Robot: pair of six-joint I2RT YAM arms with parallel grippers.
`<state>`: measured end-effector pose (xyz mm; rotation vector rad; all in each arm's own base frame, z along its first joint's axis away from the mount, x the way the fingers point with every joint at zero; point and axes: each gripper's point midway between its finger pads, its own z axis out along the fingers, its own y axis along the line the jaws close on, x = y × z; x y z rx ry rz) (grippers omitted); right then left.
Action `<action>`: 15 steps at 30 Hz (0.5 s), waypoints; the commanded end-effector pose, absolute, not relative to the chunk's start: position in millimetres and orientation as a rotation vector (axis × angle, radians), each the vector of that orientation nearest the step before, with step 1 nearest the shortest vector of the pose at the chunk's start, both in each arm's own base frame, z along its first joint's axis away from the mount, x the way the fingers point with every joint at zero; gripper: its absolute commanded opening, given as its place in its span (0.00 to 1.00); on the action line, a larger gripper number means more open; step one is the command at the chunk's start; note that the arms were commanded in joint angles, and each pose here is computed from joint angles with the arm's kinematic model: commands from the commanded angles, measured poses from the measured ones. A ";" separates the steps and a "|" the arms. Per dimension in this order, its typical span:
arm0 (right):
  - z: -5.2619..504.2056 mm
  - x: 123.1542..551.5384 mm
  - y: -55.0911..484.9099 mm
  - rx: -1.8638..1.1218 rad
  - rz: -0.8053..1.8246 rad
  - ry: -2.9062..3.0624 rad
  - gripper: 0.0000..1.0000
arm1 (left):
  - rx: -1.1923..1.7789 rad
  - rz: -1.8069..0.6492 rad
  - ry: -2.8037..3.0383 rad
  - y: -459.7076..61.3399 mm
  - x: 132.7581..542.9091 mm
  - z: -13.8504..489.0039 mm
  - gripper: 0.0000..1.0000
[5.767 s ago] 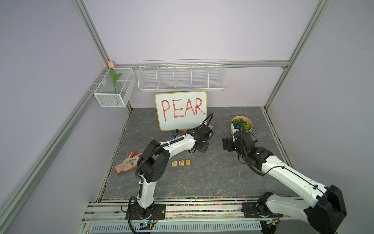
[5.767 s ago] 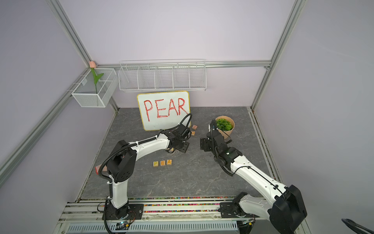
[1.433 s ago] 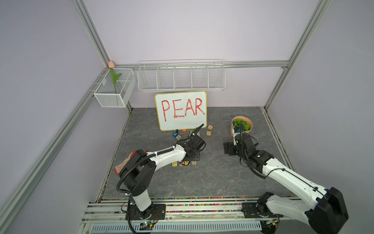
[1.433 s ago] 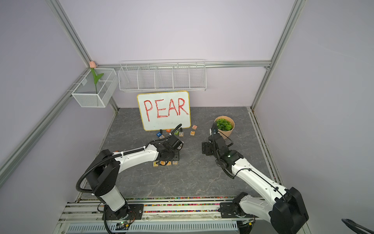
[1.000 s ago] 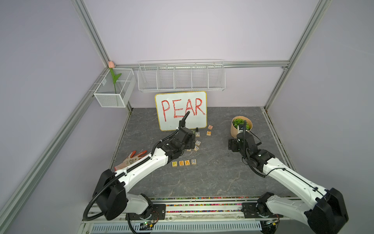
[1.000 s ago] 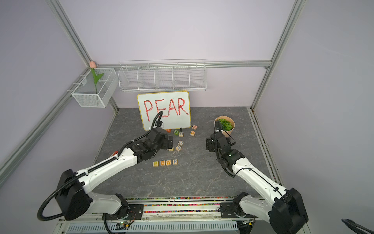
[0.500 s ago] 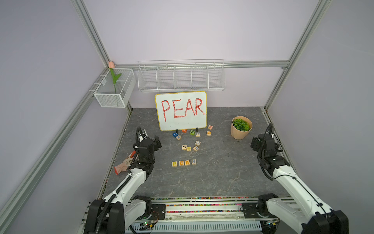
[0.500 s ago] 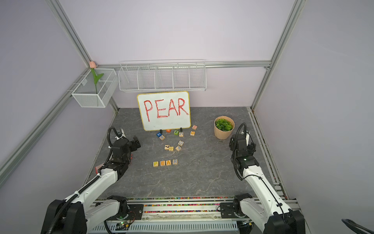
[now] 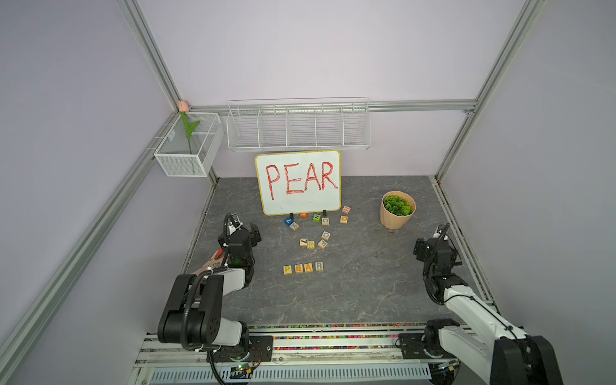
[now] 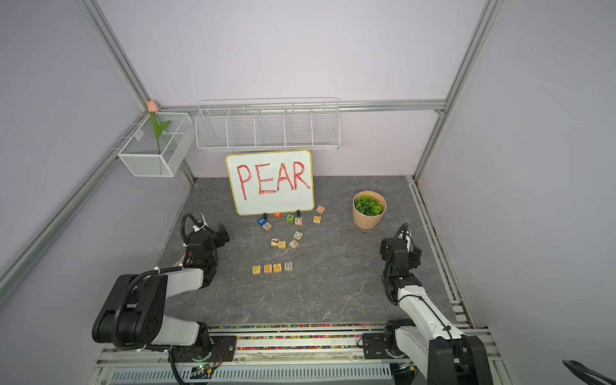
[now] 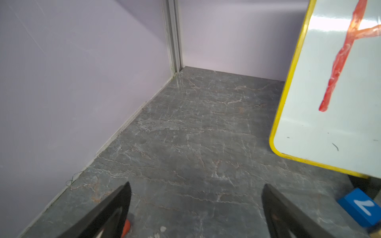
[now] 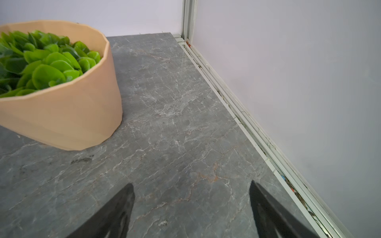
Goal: Spell the uppercase word “pear” with letter blocks
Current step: Reset both arms
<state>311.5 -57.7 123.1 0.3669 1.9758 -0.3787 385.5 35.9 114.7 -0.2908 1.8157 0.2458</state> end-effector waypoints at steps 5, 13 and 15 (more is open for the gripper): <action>124.5 335.8 -52.1 0.285 -0.346 1.896 0.89 | -0.249 0.159 1.801 30.7 397.8 117.8 0.99; 125.1 365.2 -36.9 0.211 -0.251 1.817 0.89 | -0.242 0.154 1.792 29.4 397.9 117.7 0.99; 117.5 373.1 -36.8 0.202 -0.258 1.805 0.89 | -0.241 0.155 1.793 29.6 397.9 117.6 0.99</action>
